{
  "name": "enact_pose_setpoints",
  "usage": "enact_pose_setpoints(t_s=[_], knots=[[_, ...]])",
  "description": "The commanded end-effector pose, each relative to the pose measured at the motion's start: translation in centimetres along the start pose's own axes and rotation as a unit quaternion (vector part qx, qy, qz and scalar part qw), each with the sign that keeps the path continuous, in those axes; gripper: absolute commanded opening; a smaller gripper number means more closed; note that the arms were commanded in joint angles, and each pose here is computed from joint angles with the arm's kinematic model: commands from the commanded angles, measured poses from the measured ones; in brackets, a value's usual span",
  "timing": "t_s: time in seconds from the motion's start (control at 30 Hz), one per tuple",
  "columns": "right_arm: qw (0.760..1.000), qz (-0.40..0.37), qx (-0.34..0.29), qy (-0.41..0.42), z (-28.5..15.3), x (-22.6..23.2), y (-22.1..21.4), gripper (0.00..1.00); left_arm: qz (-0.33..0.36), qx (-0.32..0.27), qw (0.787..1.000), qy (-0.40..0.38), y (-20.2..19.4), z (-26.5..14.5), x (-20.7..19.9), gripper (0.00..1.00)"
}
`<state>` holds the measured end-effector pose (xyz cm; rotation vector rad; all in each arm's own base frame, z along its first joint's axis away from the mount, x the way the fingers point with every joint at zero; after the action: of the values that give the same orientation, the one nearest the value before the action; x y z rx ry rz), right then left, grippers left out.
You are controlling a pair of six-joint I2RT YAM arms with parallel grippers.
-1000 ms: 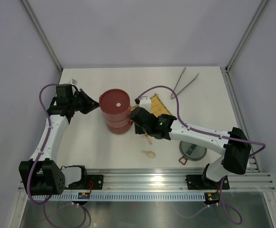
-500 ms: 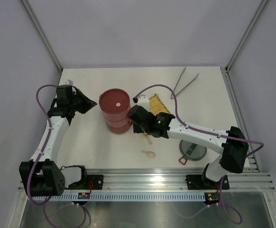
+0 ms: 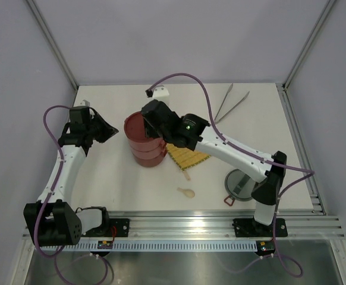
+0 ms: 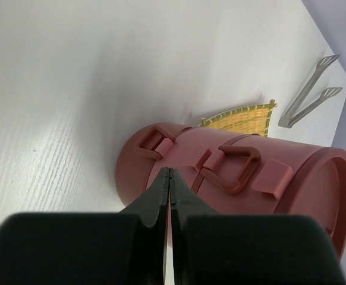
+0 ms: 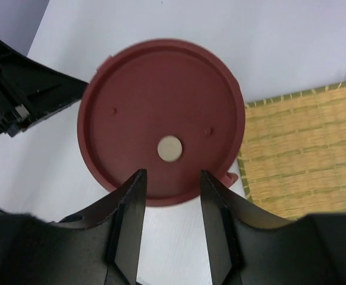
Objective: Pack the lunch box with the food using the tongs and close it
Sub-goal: Close the fastener on the packing box.
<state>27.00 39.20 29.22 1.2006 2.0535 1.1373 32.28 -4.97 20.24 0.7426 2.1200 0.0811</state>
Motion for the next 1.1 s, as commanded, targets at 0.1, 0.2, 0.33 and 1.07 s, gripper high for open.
enact_pose_setpoints(t_s=[0.1, 0.2, 0.33, 1.07], knots=[[0.996, -0.083, 0.016, -0.030, 4.1, -0.2, 1.9, 0.47, 0.021, -0.005, 0.999, -0.043, 1.1, -1.3, -2.6, 0.00], [0.995, -0.090, 0.021, -0.029, 6.0, -0.3, 1.9, 0.47, 0.031, 0.014, 0.997, -0.064, 0.6, -1.6, -3.2, 0.05], [0.993, -0.115, 0.027, -0.014, 7.4, 0.1, 1.1, 0.46, 0.037, 0.051, 0.993, -0.095, -0.6, -1.7, -3.9, 0.11], [0.981, -0.158, 0.089, 0.062, 7.6, 1.5, -3.6, 0.41, 0.011, 0.086, 0.988, -0.129, -0.9, 1.6, -4.7, 0.12]])
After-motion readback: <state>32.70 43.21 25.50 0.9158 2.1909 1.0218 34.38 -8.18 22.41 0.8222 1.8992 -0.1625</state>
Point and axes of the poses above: each gripper's point midway between its finger pads, its own z axis out along the fingers, its own x axis along the line the jaws close on, y = z × x, the point moved 2 cm from there along -z, back along the fingers, and after that the axes turned 15 degrees about -z, right-handed, at the moved point
